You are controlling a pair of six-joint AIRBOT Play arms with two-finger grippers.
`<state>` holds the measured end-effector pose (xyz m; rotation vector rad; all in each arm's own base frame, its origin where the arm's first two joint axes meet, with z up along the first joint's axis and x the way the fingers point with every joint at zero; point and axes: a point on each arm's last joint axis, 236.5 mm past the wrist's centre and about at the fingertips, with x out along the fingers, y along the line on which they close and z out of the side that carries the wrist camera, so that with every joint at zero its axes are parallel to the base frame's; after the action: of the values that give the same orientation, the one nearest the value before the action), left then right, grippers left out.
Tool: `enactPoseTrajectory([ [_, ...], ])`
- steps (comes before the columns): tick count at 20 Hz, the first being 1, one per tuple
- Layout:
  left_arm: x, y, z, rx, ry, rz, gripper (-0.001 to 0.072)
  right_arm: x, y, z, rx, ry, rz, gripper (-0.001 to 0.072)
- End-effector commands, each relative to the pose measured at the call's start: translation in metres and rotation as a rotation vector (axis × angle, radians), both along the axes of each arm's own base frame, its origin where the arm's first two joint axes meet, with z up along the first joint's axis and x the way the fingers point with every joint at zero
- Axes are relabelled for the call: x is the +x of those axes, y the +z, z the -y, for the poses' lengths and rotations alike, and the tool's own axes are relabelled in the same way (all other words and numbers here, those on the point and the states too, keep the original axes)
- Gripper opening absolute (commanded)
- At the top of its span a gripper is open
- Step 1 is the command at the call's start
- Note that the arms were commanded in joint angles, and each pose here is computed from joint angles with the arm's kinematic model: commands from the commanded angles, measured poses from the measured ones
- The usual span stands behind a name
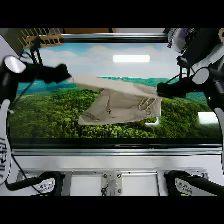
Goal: Fold the clothes and pants, and hang the long-sleeved shirts on hangers.
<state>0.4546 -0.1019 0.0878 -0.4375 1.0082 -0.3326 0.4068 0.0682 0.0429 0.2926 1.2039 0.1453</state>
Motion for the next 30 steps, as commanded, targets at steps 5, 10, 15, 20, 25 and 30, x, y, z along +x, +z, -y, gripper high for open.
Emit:
enactPoseTrajectory([
  [5,-0.105,-0.15,0.0,0.078,0.066,-0.181,0.0006,-0.043,-0.081,0.0,-0.048,0.008,-0.131,0.0014],
  [10,-0.104,-0.163,-0.008,0.083,0.121,-0.158,0.0006,-0.051,-0.091,-0.003,-0.029,0.0,-0.157,0.002],
  [15,-0.102,-0.145,-0.005,0.064,0.092,-0.168,0.055,-0.043,-0.066,-0.022,0.101,-0.021,-0.128,0.0713],
  [20,-0.102,-0.072,-0.012,0.047,0.067,-0.064,0.0549,-0.042,0.002,0.042,0.086,-0.108,0.017,0.0713],
  [25,-0.11,-0.037,0.017,0.028,0.014,0.034,0.0154,-0.042,0.003,0.089,0.225,-0.185,0.028,0.072],
  [30,-0.125,-0.048,0.07,0.028,-0.129,0.024,0.0006,-0.018,-0.04,0.091,0.403,-0.159,0.002,0.072],
])
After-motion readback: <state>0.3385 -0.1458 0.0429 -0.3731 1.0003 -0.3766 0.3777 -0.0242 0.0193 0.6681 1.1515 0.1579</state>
